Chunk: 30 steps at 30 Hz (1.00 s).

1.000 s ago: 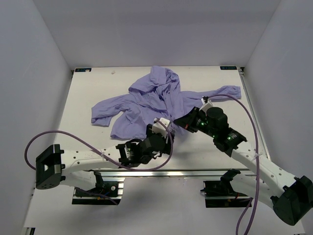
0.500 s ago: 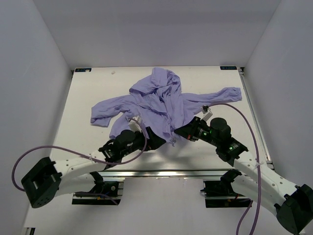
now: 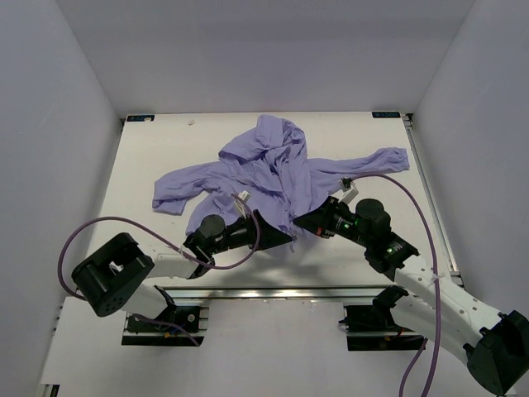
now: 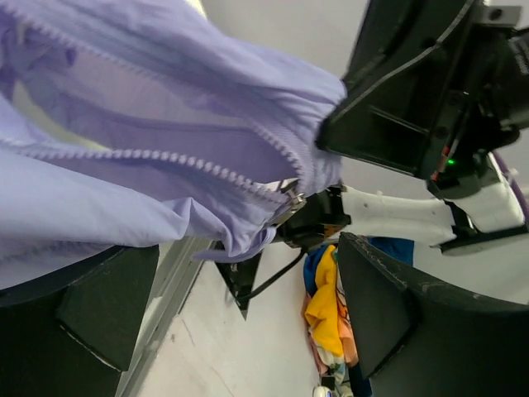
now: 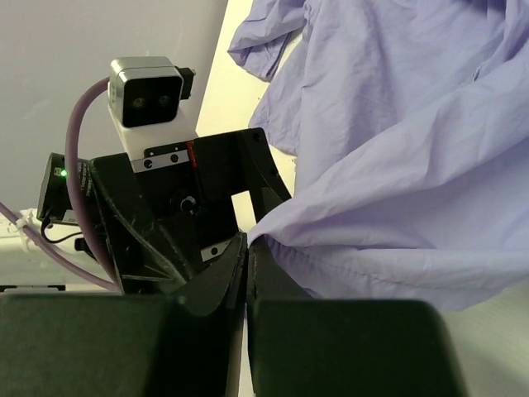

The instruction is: Zip up the jacket

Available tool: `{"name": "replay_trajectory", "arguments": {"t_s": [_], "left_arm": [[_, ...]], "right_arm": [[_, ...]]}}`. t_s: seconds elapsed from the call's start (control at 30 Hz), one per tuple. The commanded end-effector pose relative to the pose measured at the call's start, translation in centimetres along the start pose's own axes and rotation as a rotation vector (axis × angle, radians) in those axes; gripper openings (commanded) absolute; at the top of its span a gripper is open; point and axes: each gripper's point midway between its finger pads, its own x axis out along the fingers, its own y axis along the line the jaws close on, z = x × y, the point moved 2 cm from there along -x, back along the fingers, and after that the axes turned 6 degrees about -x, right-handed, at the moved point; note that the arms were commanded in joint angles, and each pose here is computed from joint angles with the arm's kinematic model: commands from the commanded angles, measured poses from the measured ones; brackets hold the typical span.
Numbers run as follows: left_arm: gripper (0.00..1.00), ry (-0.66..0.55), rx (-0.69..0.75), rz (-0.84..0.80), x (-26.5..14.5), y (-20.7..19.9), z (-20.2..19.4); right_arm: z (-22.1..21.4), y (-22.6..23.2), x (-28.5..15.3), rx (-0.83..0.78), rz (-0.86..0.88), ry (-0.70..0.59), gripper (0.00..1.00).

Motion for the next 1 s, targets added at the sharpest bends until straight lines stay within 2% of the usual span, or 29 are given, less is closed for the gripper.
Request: {"name": "replay_trajectory", "arguments": {"t_s": [0.0,0.1,0.23,0.47,0.5,0.67,0.73,0.97], "left_arm": [[0.98,0.02,0.06,-0.137,0.3,-3.1,0.4],[0.96,0.026,0.085,-0.144,0.7,-3.5,0.6],[0.85,0.008,0.095,-0.138,0.8,-3.6,1.0],[0.61,-0.021,0.1,-0.135,0.7,-4.0,1.5],[0.55,-0.024,0.101,-0.134,0.6,-4.1,1.6],[0.45,-0.026,0.11,-0.144,0.6,-4.6,1.7],[0.35,-0.022,0.111,-0.146,0.6,-4.7,1.7],[0.34,-0.025,0.114,-0.141,0.2,-4.6,1.6]], "right_arm": [[0.9,1.0,0.0,-0.004,0.048,-0.039,0.0],[0.8,1.0,0.1,0.002,0.052,-0.039,0.0],[0.9,1.2,0.0,0.004,0.06,-0.041,0.0],[0.2,0.5,0.0,0.009,0.041,-0.022,0.0],[0.0,0.4,0.0,0.01,0.039,-0.017,0.0],[0.0,0.2,0.0,0.013,0.037,-0.022,0.0],[0.1,0.2,0.1,0.012,0.038,-0.025,0.0],[-0.4,-0.5,0.2,0.01,0.012,-0.014,0.0]]}}
